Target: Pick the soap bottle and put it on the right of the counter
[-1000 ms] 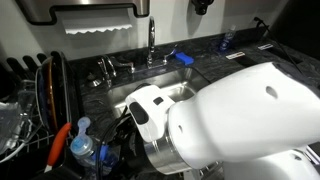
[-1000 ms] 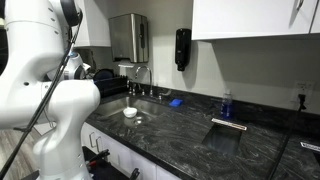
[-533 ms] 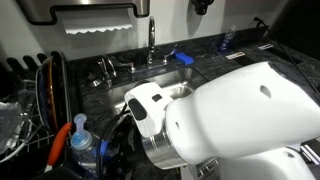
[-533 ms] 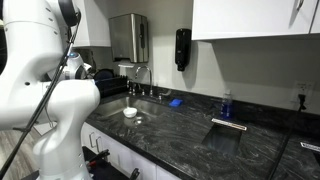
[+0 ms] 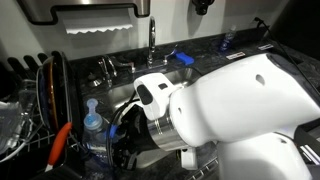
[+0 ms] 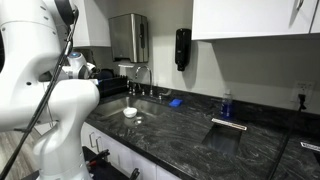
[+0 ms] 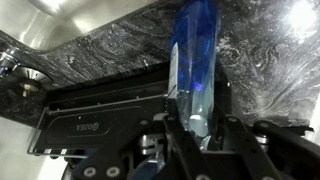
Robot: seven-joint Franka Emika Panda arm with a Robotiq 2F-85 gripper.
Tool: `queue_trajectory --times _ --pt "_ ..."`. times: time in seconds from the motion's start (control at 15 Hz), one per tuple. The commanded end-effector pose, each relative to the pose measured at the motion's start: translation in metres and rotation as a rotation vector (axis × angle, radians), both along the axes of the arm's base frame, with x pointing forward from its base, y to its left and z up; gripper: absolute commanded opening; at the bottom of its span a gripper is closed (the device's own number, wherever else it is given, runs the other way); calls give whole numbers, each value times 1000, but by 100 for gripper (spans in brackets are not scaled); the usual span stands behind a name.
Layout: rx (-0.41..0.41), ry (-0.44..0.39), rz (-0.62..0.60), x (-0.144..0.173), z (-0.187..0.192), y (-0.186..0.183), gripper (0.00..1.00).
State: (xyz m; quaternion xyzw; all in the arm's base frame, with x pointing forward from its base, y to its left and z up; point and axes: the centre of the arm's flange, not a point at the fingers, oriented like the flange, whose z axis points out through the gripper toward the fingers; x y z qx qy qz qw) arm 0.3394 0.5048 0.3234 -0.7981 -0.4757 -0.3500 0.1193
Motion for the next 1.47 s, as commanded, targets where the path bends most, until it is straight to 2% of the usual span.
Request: queue_trajectory --times 0.0,0.27,0.6,1.0,1.4 --pt "5 -21 -56 -9 -3 -15 8" --pt "-6 -42 -125 -4 -1 -43 8" --pt "-46 -72 -266 8 2 -114 8" --pt "-121 -54 -439 10 -10 -200 8" --pt "-135 -44 -592 9 5 -277 8"
